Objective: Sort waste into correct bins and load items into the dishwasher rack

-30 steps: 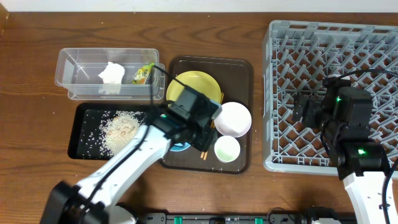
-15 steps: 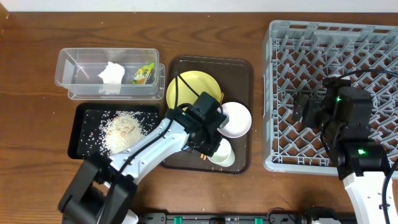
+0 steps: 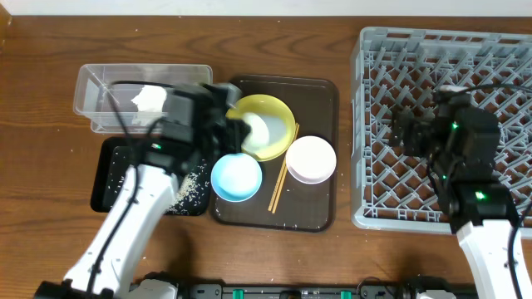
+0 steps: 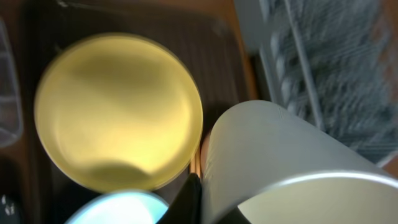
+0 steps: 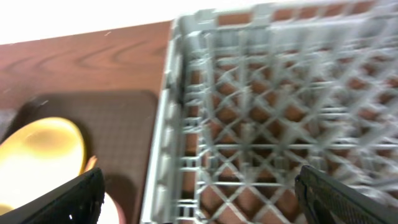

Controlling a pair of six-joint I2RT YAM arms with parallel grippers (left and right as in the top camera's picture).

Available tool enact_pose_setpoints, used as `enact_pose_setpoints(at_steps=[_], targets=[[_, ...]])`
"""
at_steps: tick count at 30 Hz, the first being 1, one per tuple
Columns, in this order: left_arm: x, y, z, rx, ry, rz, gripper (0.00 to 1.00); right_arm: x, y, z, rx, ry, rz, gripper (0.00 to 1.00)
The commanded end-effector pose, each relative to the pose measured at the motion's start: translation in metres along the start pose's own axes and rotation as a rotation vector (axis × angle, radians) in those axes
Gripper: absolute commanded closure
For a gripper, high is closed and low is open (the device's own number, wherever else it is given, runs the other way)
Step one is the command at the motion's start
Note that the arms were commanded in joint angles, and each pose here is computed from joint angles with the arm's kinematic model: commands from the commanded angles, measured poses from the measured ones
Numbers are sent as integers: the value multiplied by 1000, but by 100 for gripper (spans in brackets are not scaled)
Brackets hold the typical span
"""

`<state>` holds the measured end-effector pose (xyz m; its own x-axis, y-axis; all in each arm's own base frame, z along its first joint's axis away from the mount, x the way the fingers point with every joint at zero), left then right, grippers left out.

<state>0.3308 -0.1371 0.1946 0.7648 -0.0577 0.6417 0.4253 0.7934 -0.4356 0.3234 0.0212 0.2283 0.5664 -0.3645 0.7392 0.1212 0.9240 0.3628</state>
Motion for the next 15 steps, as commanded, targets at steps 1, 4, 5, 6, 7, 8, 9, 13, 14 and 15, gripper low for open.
enact_pose_setpoints(at_steps=[1, 4, 5, 6, 7, 8, 9, 13, 14, 15], targets=[[10, -7, -2, -252, -3, 151, 94, -17, 33, -12, 232, 128, 39, 1], [10, -12, -11, -454, 20, 172, 94, -32, 58, -19, 447, 228, 76, 1], [9, -13, -14, -506, 33, 178, 94, -37, 64, -20, 507, 255, 81, 1], [6, -15, -18, -553, 47, 186, 94, -41, 71, -21, 573, 282, 84, 1], [4, -15, -22, -598, 63, 203, 94, -45, 77, -22, 633, 306, 82, 1], [2, -14, -26, -626, 77, 225, 94, -48, 81, -23, 683, 327, 85, 1], [-1, -13, -31, -654, 96, 251, 94, -53, 87, -24, 746, 350, 91, 4], [-8, -8, -43, -698, 130, 296, 94, -69, 104, -30, 899, 421, 104, 8], [-9, -7, -45, -698, 136, 306, 94, -73, 107, -32, 924, 436, 104, 9], [-10, -6, -46, -700, 140, 311, 94, -76, 110, -34, 945, 448, 107, 11]])
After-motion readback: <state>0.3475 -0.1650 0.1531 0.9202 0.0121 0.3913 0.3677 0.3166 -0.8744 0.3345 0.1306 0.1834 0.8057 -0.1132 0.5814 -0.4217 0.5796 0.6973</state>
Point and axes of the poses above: each gripper's point midway between its finger pads, its own z axis back along the fingers, its own y axis along the line the jaws close on, x = y × z, the point moved 3 cm from there along z, back along the fingers, and after that the axes turned 13 degrees about -z, right-handed, at the moved point
